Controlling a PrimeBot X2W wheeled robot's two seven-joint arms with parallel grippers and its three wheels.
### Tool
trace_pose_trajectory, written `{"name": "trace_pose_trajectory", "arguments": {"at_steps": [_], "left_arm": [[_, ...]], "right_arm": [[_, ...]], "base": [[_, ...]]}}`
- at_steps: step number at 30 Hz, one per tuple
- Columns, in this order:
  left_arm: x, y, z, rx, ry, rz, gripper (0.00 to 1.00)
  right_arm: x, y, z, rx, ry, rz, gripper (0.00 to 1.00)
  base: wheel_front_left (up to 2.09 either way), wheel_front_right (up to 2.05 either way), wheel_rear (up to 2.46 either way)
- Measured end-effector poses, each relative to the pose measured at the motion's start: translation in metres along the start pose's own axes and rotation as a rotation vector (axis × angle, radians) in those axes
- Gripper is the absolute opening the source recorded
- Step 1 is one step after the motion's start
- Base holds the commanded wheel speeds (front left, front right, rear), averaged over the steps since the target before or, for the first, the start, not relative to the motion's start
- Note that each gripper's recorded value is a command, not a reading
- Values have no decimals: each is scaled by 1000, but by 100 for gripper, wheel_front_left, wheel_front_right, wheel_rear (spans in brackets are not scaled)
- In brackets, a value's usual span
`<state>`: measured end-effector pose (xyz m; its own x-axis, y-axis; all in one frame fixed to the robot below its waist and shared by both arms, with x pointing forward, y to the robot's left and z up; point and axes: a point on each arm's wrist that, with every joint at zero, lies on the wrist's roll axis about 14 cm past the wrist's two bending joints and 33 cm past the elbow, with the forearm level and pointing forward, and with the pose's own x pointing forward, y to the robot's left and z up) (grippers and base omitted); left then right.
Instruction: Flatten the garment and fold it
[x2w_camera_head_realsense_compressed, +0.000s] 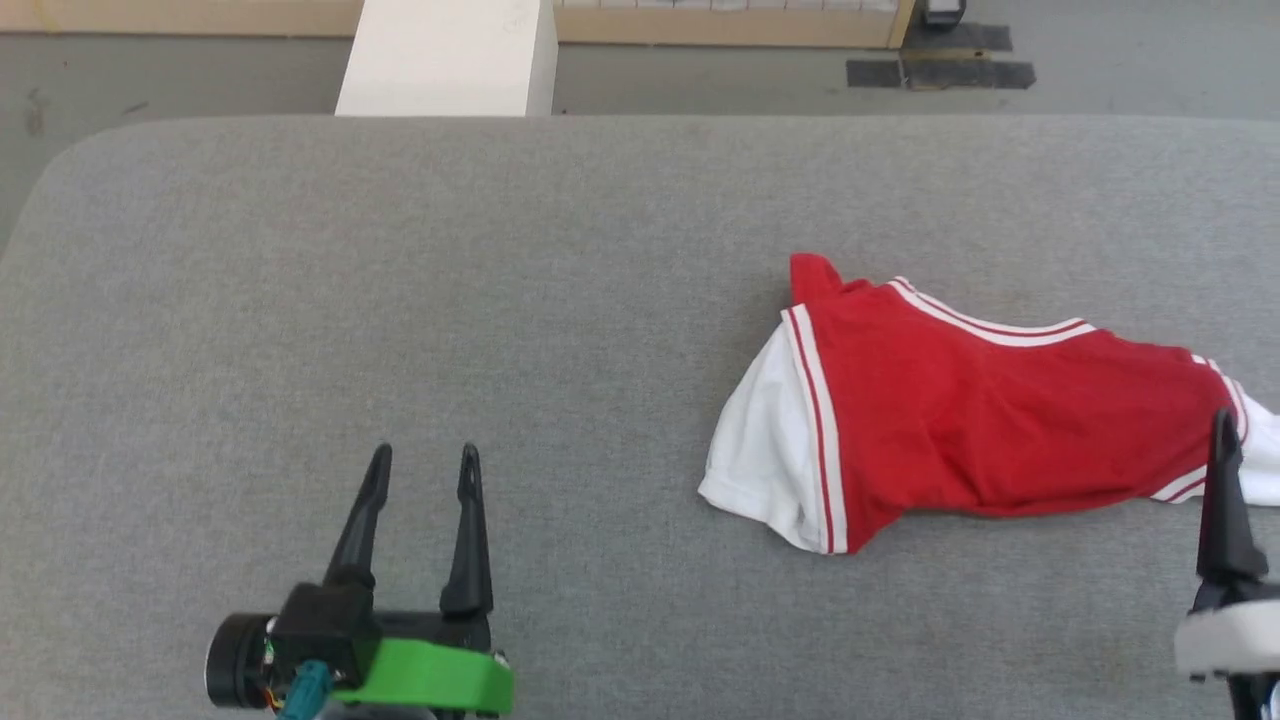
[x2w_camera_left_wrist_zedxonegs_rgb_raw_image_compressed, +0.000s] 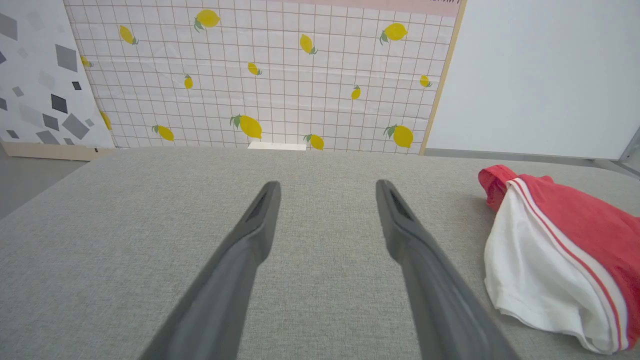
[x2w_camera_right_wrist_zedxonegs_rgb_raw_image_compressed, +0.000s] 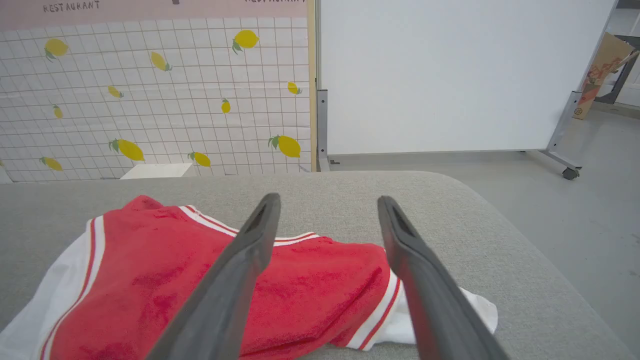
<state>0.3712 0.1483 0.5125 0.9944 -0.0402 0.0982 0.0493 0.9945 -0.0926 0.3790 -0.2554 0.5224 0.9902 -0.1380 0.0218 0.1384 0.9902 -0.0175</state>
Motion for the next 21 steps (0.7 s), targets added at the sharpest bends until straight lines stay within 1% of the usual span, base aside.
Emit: {"name": "trace_pose_trajectory", "arguments": {"at_steps": [4, 9, 12, 15, 18, 21], "left_arm": [[-2, -17, -5, 8, 17, -73, 100], [13, -57, -16, 25, 103, -252, 100], [27, -85, -32, 54, 210, -375, 100], [35, -107, -52, 95, 324, -471, 100], [42, -121, -68, 104, 406, -531, 100], [49, -127, -90, 129, 496, -566, 100]], "right_arm": [[-11, -4, -1, 20, 4, -12, 100], [-11, -7, 5, 14, -14, -20, 100], [-5, -7, 7, 10, -18, -21, 100], [1, -4, 5, 9, -12, -15, 100], [6, -1, -3, 11, 10, -10, 100], [15, 3, -9, 16, 23, 0, 100]], "base": [[0, 0, 0], [0, 0, 0], [0, 0, 0], [0, 0, 0], [0, 0, 0], [0, 0, 0]]}}
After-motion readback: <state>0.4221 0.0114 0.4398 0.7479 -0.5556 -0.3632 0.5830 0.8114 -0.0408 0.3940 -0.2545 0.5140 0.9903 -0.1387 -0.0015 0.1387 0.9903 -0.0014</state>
